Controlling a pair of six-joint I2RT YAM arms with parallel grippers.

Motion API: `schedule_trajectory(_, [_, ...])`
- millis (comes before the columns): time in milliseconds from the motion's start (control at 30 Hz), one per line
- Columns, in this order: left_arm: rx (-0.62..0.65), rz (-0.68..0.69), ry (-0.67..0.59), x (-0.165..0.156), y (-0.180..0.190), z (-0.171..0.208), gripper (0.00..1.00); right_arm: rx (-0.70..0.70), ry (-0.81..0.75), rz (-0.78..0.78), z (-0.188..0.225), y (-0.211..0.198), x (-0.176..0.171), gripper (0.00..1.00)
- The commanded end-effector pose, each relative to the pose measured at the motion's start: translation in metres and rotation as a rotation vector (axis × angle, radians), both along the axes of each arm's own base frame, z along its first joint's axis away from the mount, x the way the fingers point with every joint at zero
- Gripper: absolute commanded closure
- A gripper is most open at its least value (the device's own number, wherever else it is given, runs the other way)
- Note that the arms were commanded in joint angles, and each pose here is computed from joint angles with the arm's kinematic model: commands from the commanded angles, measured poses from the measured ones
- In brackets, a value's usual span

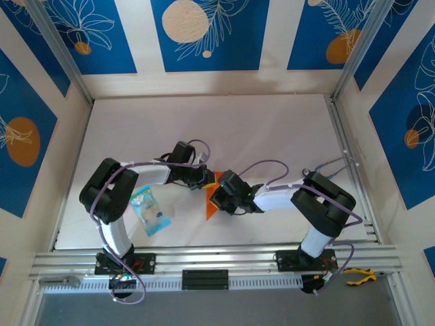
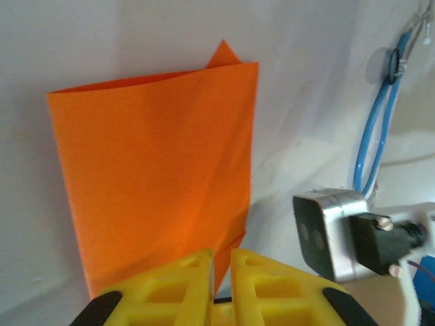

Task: Fold a paper plane with a square sheet of paper (pick it up from the middle)
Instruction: Rotate the paper at the center of the table, then fold the wing for the fifth time at the center of the table.

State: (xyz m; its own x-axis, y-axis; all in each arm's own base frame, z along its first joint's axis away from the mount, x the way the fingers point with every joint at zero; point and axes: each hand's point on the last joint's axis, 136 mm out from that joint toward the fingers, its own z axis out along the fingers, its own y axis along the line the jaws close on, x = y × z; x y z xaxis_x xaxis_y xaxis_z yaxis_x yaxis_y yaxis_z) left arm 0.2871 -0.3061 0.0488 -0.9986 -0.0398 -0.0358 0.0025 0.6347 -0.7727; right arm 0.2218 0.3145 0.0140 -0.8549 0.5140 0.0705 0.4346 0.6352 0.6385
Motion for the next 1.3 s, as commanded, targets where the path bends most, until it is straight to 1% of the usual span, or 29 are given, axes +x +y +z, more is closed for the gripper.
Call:
schedule_trajectory(0, [0.029, -0.001, 0.006, 0.002, -0.001, -0.011, 0.87, -0.102, 0.024, 0.062, -0.018, -0.020, -0.015, 0.91])
schedule_trajectory(133, [0.073, -0.024, 0.042, -0.006, 0.005, -0.029, 0.93, -0.087, -0.085, 0.135, 0.007, -0.008, -0.007, 0.85])
schedule_trajectory(233, [0.101, -0.030, 0.046, -0.009, 0.011, -0.035, 0.94, -0.131, -0.141, 0.144, 0.024, -0.015, -0.001, 0.80])
schedule_trajectory(367, [0.126, -0.030, 0.039, -0.012, 0.018, -0.036, 0.94, -0.198, -0.139, 0.117, 0.031, -0.043, 0.003, 0.76])
schedule_trajectory(433, [0.120, -0.035, 0.035, -0.013, 0.018, -0.035, 0.94, -0.181, -0.135, 0.107, 0.033, -0.055, 0.007, 0.75])
schedule_trajectory(500, [0.099, -0.047, 0.020, -0.013, 0.015, -0.031, 0.94, -0.153, -0.132, 0.102, 0.034, -0.064, 0.009, 0.71])
schedule_trajectory(600, [0.087, -0.047, 0.010, -0.012, 0.015, -0.027, 0.94, -0.144, -0.117, 0.076, 0.033, -0.080, 0.013, 0.70])
schedule_trajectory(633, [0.081, -0.050, 0.009, -0.012, 0.014, -0.026, 0.94, -0.144, -0.109, 0.067, 0.032, -0.084, 0.014, 0.66])
schedule_trajectory(667, [0.073, -0.050, 0.007, -0.011, 0.014, -0.025, 0.94, -0.137, -0.105, 0.065, 0.032, -0.086, 0.014, 0.65])
schedule_trajectory(867, [0.010, -0.067, -0.028, -0.009, 0.006, -0.009, 0.93, -0.101, -0.078, 0.104, 0.030, -0.084, 0.014, 0.65])
schedule_trajectory(1033, [-0.027, -0.086, -0.075, -0.005, 0.001, 0.011, 0.88, -0.093, -0.064, 0.123, 0.027, -0.079, 0.014, 0.65])
schedule_trajectory(1167, [-0.005, -0.073, -0.115, 0.001, 0.004, 0.021, 0.86, -0.085, -0.063, 0.134, 0.025, -0.076, 0.014, 0.66])
schedule_trajectory(1267, [0.038, -0.057, -0.131, 0.004, 0.011, 0.021, 0.85, -0.087, -0.062, 0.136, 0.025, -0.075, 0.014, 0.66])
